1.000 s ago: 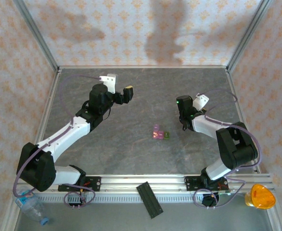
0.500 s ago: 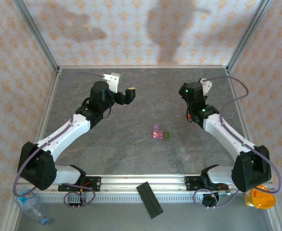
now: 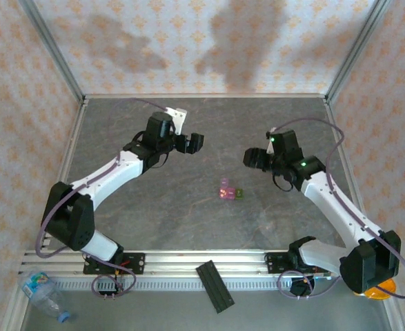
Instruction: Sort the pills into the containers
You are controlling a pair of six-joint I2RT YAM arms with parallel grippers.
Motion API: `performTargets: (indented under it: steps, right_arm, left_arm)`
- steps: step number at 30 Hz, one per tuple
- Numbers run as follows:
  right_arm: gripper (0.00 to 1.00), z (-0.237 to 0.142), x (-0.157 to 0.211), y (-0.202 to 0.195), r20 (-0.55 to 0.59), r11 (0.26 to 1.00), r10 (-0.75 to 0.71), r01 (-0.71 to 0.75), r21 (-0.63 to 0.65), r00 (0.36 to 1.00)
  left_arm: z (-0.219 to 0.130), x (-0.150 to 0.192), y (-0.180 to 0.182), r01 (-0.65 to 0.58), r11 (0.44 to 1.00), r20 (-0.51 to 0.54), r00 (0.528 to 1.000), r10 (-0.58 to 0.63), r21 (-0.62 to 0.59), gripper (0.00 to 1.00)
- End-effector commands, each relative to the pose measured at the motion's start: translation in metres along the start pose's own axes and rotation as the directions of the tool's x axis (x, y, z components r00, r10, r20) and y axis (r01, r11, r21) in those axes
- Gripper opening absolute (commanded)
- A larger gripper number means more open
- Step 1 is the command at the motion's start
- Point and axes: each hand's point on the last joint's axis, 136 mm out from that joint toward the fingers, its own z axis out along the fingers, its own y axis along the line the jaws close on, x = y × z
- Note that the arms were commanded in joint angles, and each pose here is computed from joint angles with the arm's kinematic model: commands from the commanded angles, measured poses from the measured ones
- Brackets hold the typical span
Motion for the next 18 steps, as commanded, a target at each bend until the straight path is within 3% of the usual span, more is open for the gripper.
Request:
performTargets:
  steps: [1,8,12,13,18]
  right_arm:
    - [0.74,0.012,0.048,-0.015,-0.163,0.999,-0.019,0.023,0.022,0.986]
    - [0.72,0.046,0.082,-0.029,-0.253,0.998,0.038,-0.024,0.059,0.967]
    - [0.71,0.058,0.088,-0.031,-0.269,0.996,0.048,-0.027,0.079,0.962]
    - [0.71,0.06,0.089,-0.032,-0.273,0.996,0.048,-0.027,0.081,0.961]
    - [0.71,0.069,0.092,-0.031,-0.28,0.996,0.051,-0.027,0.087,0.959]
  left_arm:
    - [0.007,0.003,-0.007,-0.024,1.0,-0.049,0.998,0.024,-0.007,0.95]
    - [0.034,0.029,-0.023,-0.05,0.999,-0.201,0.978,0.052,0.014,0.52]
    - [0.049,0.047,-0.034,-0.06,0.998,-0.299,0.952,0.068,0.033,0.06]
    - [0.052,0.051,-0.037,-0.064,0.997,-0.321,0.944,0.072,0.036,0.0]
    - [0.064,0.071,-0.049,-0.074,0.996,-0.411,0.907,0.091,0.058,0.0]
